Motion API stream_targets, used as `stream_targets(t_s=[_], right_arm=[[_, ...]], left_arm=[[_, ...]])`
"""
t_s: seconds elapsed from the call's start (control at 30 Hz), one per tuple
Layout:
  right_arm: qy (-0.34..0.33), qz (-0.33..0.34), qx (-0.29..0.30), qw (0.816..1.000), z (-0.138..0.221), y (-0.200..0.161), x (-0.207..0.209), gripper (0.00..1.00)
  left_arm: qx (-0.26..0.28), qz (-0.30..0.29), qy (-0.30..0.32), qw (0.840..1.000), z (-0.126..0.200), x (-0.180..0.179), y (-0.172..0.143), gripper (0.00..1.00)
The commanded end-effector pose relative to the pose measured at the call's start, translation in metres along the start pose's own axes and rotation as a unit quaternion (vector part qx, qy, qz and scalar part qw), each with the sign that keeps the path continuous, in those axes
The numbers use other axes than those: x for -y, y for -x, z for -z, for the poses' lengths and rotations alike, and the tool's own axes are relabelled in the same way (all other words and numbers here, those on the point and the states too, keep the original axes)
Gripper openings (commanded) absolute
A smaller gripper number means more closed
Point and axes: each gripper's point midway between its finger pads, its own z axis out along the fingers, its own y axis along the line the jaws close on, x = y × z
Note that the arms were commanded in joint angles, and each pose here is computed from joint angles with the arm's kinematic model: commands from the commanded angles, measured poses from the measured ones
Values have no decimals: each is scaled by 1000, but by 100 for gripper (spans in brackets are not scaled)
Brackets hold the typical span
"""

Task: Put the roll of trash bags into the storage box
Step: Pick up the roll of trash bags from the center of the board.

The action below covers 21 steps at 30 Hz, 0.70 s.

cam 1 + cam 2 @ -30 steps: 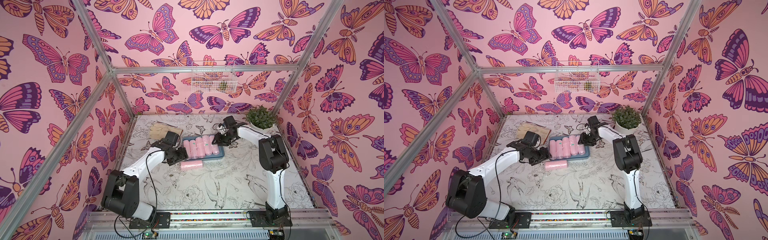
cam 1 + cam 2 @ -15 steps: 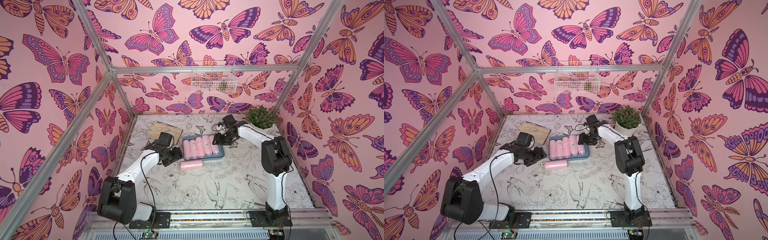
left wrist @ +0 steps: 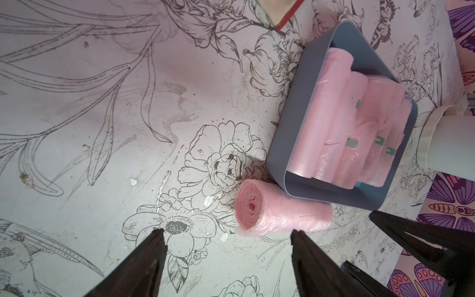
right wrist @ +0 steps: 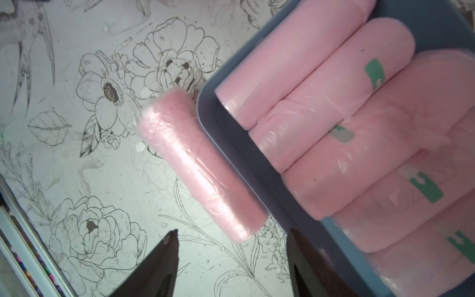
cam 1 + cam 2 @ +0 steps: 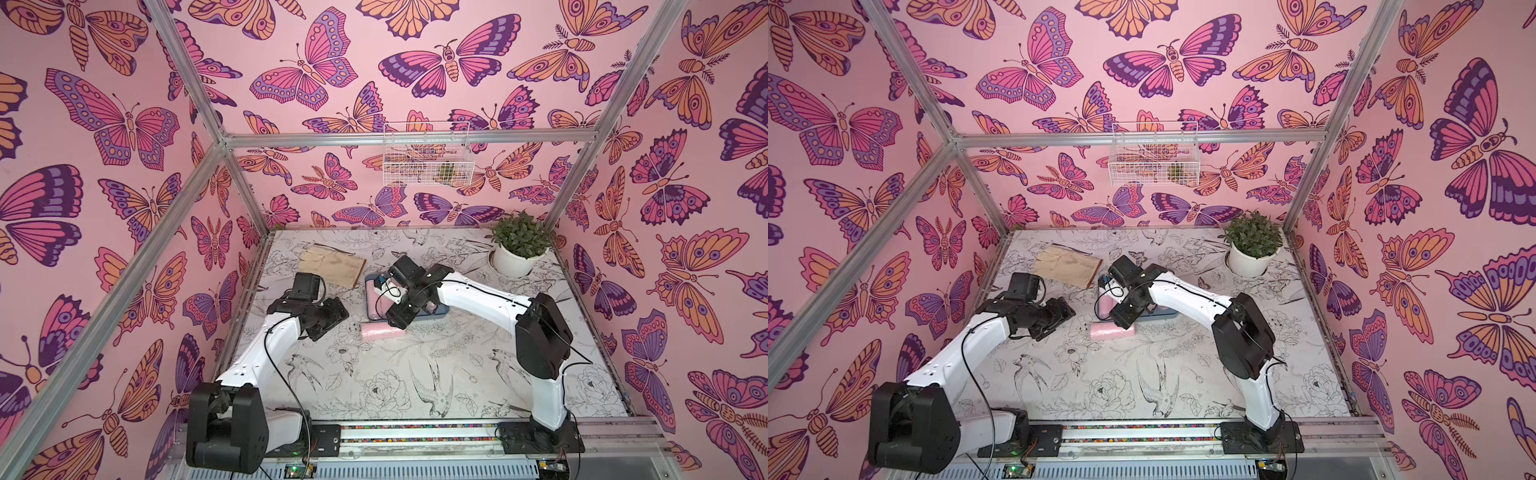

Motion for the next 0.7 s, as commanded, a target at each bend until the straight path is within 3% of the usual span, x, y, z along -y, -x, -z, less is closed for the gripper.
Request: stream_targets(t_s=[0.0,0.2,0.67], right_arm=[[-25,55,-6,998,-4,1,-1,70],[-39,110,-25,993,-22,4,-17,70],[-42,151,-44,987,-49,6,-29,69]], left_arm=[[-5,7,-7,1000,2,-3,-5,81],[-10,11,-7,1000,1,-7,-7,81],[-10,24,-10,1000,2,-15,-6,82]])
